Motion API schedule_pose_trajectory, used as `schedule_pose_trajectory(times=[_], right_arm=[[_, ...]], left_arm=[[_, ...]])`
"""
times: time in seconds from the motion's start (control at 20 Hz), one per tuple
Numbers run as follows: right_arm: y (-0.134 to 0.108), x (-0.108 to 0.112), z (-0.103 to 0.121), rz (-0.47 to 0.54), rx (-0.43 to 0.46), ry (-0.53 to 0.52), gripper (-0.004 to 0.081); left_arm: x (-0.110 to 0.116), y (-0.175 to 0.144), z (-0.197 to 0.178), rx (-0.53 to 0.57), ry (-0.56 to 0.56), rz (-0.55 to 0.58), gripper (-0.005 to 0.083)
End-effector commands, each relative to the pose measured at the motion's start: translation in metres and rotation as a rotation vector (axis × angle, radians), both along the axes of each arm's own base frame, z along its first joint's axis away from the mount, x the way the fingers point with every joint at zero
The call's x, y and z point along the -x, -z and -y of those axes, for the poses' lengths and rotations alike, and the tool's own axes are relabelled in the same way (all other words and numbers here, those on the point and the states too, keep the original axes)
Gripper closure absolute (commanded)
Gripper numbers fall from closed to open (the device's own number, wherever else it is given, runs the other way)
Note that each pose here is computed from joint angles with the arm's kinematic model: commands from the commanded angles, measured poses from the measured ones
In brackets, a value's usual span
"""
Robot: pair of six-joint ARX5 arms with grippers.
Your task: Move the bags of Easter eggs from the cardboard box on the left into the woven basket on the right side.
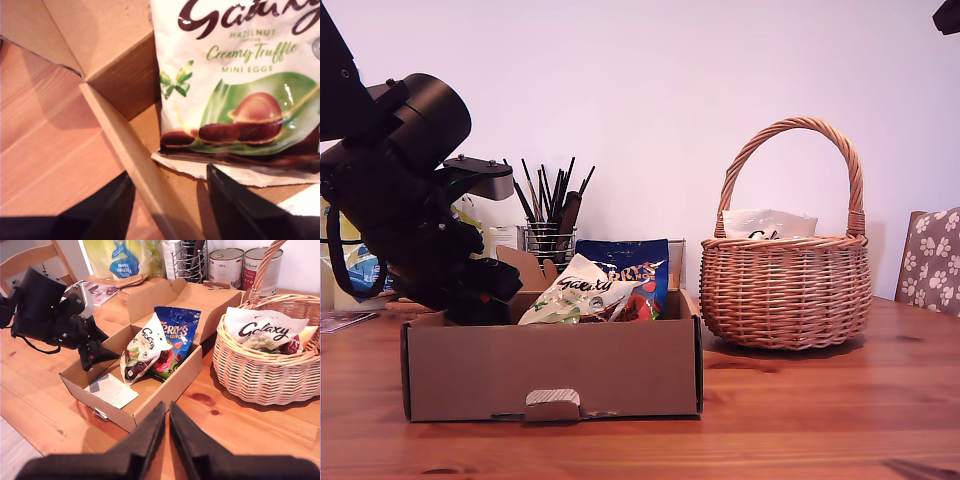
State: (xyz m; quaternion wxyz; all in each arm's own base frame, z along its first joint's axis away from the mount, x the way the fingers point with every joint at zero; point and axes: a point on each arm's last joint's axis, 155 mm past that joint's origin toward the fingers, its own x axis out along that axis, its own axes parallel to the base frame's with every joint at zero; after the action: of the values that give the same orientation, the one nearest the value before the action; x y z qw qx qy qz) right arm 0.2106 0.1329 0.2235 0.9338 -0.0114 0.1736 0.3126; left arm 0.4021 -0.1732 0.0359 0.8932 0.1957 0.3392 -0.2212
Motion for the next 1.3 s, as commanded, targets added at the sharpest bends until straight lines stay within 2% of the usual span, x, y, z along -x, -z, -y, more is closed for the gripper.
schedule_pose_trajectory(times=[0.0,0.35,0.4,0.5,0.55,0.6,0.7,0.85,1.05,1.15,1.25], right_arm=[[0.010,-0.003,0.003,-0.017,0.011,0.019,0.0775],[0.014,-0.008,0.006,-0.030,0.022,0.039,0.0777],[0.015,-0.008,0.006,-0.035,0.024,0.039,0.0777],[0.017,-0.009,0.005,-0.043,0.027,0.039,0.0777],[0.019,-0.010,0.005,-0.049,0.029,0.039,0.0777],[0.020,-0.010,0.005,-0.053,0.031,0.039,0.0777],[0.022,-0.011,0.005,-0.062,0.034,0.039,0.0777],[0.026,-0.012,0.004,-0.077,0.040,0.038,0.0777],[0.028,-0.015,0.003,-0.086,0.043,0.038,0.0778],[0.030,-0.017,0.002,-0.091,0.045,0.038,0.0778],[0.032,-0.018,0.002,-0.101,0.048,0.038,0.0778]], left_arm=[[0.002,-0.004,0.002,0.028,0.005,-0.006,0.0396],[0.001,-0.005,0.002,0.031,0.005,0.001,0.0381],[0.000,-0.007,0.003,0.033,0.006,0.008,0.0353],[-0.002,-0.010,0.004,0.039,0.006,0.022,0.0225],[-0.002,-0.012,0.004,0.041,0.007,0.027,0.0187],[-0.003,-0.014,0.005,0.043,0.009,0.033,0.0184],[-0.001,-0.024,0.008,0.051,0.017,0.050,0.0184],[0.003,-0.056,0.015,0.076,0.039,0.109,0.0184],[0.029,-0.097,0.048,0.160,0.201,0.154,0.0185],[0.042,-0.100,0.064,0.203,0.271,0.130,0.0185],[0.046,-0.096,0.072,0.211,0.291,0.115,0.0184]])
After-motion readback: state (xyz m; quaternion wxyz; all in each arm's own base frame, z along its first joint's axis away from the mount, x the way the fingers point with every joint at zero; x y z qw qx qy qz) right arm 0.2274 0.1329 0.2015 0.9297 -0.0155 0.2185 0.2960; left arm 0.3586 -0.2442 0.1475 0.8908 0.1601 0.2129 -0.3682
